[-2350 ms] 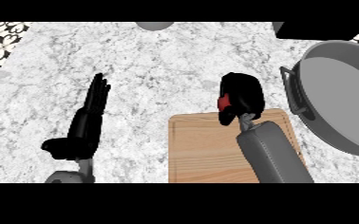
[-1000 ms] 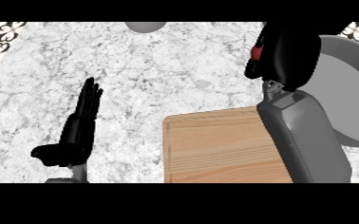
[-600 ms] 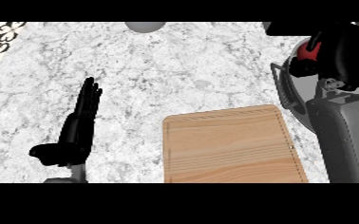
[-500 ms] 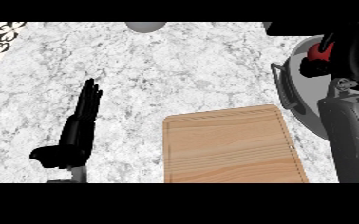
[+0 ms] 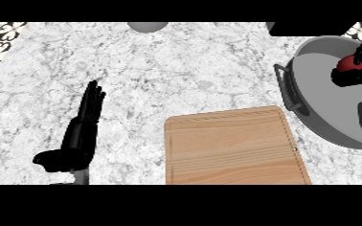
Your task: Pick the tomato from the cutting board and place it in the pot
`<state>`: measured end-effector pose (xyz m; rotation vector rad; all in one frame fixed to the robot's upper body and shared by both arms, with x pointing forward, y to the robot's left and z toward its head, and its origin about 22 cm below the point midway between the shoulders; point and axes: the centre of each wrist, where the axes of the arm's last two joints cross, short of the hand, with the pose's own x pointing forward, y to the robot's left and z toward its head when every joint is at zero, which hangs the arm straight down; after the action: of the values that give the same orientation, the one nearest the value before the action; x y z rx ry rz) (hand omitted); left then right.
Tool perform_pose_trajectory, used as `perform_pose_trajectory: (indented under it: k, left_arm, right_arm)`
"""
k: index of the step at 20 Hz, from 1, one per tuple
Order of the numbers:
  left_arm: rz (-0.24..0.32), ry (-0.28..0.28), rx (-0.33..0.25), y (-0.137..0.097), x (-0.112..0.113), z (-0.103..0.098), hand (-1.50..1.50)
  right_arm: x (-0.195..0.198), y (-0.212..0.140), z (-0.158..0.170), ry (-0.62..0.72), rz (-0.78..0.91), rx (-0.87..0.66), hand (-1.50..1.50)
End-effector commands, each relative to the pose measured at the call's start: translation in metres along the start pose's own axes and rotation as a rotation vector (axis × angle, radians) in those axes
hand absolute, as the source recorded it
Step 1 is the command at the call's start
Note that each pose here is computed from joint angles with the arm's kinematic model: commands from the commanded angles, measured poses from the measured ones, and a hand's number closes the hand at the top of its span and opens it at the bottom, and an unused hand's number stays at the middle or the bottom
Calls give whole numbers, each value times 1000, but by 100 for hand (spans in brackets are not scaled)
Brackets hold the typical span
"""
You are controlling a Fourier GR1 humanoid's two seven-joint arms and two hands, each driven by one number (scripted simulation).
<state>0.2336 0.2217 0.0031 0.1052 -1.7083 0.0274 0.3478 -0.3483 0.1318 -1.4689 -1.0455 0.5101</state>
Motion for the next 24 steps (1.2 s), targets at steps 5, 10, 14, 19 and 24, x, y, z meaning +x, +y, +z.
perform_pose_trajectory:
  k: [5,10,14,19,24]
  left_arm:
    - [8,-2,5,-4,2,-8,0]
    - [-3,-10,3,6,-8,3,0]
    - [2,-2,-7,0,15,-22,0]
    - [8,-4,21,-1,12,-20,0]
    - [-5,24,5,0,2,-4,0]
  right_arm:
    - [-45,47,-16,106,22,156,150]
    - [-62,65,-20,299,25,284,-150]
    - [-74,66,-26,153,-160,312,-150]
    - [-71,45,-30,99,-541,31,-150]
    - [-107,43,-23,135,-773,-93,-150]
